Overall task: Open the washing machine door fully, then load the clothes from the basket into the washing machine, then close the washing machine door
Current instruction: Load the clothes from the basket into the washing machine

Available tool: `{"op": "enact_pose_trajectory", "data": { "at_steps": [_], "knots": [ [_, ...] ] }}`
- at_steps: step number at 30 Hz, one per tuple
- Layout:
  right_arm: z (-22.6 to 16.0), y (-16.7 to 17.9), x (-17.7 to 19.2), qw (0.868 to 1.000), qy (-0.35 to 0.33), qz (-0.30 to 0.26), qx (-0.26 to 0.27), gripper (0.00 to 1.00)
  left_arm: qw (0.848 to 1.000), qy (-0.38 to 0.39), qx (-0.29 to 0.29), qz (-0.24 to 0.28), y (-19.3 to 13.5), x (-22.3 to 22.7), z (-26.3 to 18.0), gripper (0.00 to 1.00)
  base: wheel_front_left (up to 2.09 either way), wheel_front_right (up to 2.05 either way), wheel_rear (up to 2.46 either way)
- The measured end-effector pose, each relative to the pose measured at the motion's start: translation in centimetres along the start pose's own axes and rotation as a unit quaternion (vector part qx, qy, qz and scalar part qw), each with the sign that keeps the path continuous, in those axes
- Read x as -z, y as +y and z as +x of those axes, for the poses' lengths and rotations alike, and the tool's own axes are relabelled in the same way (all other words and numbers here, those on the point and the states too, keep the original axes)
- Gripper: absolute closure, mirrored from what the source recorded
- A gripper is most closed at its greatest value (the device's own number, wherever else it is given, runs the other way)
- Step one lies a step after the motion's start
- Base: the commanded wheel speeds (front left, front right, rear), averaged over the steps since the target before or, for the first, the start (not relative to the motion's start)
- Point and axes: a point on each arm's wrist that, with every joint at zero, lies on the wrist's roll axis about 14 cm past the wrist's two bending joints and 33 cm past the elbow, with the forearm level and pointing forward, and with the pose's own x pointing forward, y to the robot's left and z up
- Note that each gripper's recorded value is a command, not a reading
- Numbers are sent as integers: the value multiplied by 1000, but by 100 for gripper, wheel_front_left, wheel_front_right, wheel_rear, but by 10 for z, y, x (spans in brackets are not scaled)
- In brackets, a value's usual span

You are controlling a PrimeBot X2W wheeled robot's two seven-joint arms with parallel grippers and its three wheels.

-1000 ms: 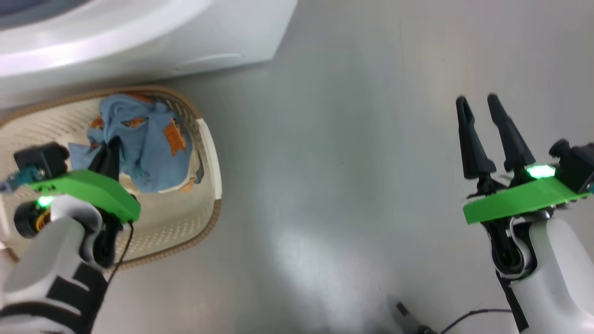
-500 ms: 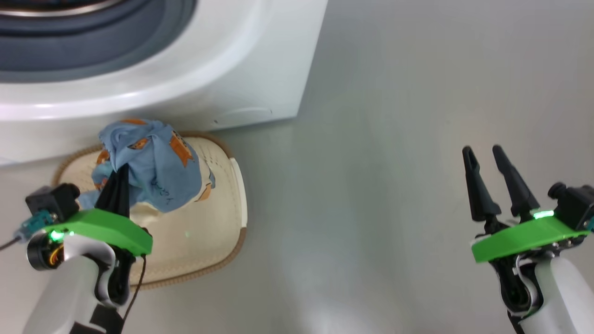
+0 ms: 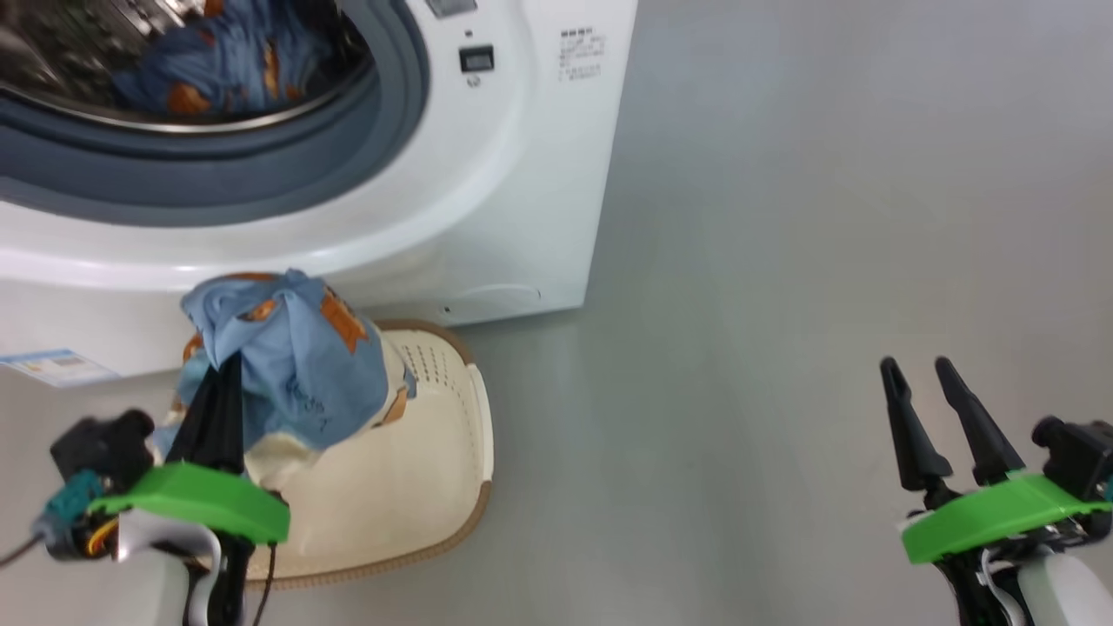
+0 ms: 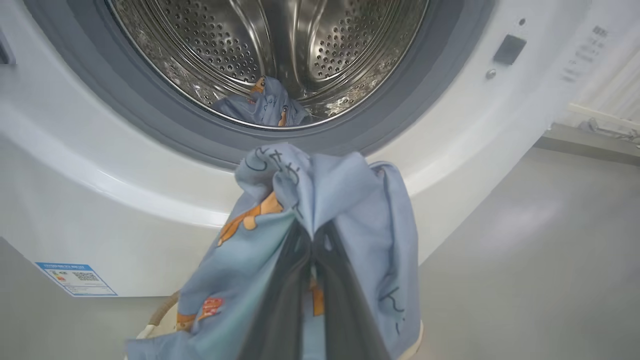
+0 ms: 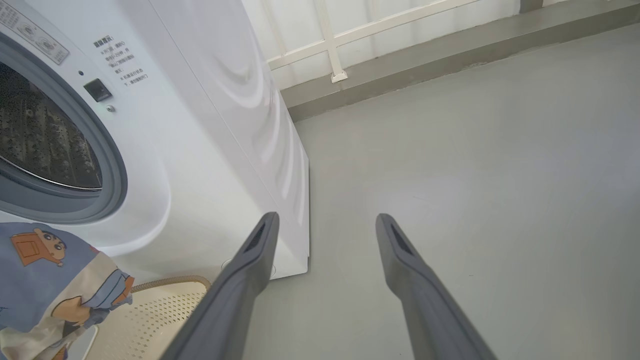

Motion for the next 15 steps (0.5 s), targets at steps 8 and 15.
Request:
{"op": "enact_pose_trajectory", "data": {
  "at_steps": [8, 15],
  "knots": [
    [-18, -1, -9, 1000, -12, -3, -1, 0, 999, -46, -10, 17, -2, -29, -36, 100, 0, 0, 0],
    [-24, 3, -11, 1000, -14, -2, -9, 0, 996, -71, -31, 33, 4, -43, -68, 100, 0, 0, 0]
  ]
}}
